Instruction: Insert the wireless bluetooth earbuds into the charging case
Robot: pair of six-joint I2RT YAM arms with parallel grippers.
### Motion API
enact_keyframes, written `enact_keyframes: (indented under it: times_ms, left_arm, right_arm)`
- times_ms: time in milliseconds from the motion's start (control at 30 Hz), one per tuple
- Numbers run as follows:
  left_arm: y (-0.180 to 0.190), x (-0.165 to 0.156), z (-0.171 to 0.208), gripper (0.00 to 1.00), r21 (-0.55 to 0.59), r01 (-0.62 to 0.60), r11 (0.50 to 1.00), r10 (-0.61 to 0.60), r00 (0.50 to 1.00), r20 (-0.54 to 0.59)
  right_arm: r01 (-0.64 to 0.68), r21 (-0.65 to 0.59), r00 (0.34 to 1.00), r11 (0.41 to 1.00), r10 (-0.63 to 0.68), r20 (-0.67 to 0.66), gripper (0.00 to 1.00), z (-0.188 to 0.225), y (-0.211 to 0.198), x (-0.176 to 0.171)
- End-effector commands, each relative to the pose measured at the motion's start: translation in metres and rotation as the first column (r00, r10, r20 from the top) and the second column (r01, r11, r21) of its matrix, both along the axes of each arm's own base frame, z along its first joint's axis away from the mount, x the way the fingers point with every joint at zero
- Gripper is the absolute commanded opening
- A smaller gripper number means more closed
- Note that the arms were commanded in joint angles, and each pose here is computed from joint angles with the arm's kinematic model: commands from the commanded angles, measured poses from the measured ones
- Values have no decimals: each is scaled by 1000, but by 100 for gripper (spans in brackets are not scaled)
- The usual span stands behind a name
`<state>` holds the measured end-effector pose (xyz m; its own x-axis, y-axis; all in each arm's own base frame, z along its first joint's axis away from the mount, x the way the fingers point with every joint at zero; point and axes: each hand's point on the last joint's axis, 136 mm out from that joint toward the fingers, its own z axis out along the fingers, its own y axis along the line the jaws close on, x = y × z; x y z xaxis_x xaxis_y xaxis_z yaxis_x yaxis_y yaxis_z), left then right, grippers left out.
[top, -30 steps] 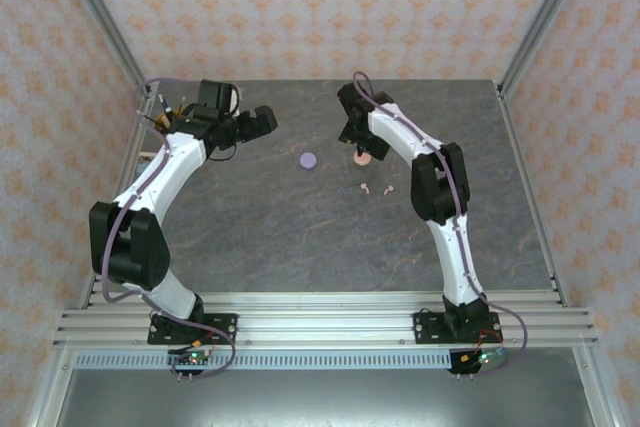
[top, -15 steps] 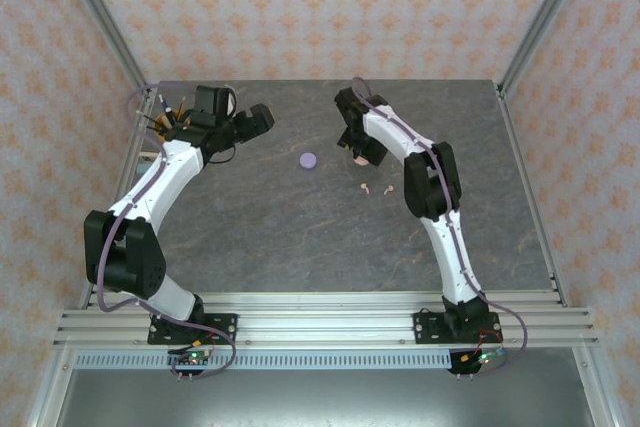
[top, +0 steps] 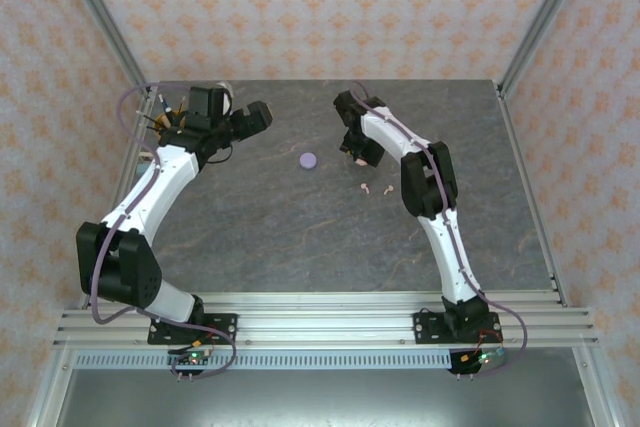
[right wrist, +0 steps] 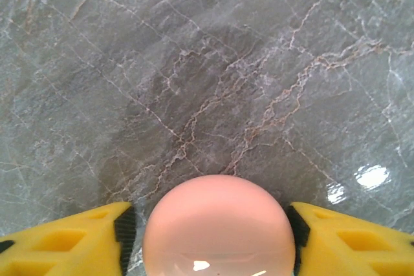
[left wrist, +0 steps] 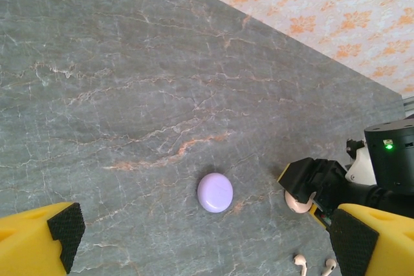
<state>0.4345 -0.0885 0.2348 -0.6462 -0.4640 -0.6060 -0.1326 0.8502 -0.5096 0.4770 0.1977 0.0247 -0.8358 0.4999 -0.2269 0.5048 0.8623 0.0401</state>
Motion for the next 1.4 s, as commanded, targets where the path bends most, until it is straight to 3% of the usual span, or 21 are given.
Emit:
enact_keyframes:
  times_ms: [0, 300, 600, 900, 1167, 1367]
  left_arm:
    - [-1, -1, 7, 100, -16, 6, 1000, -5, 1000, 28]
    - [-5, -4, -1, 100, -23, 22, 999, -23, 1000, -4]
    - [-2, -12, -8, 100, -5, 23, 1000, -23, 999, -48]
    - [-3, -20, -16, 100, -22, 26, 999, -27, 998, -58]
    - [-8, -25, -28, 100, -76, 14, 997, -20, 997, -80]
    - [-9, -32, -42, 100, -117, -10, 993, -1, 995, -100]
  right_arm:
    - [-14, -23, 999, 1000, 13, -29, 57, -10, -4, -3]
    - [-61, 15, 997, 998, 61, 39, 40, 19, 0, -3]
    - [-145, 61, 981, 988, 135, 138, 38, 69, 23, -15]
    - [-262, 96, 951, 960, 241, 192, 37, 98, 56, -61]
    - [-336, 101, 936, 936, 320, 146, 37, 78, 76, -128]
    - [-304, 122, 951, 945, 294, 91, 37, 45, 81, -162]
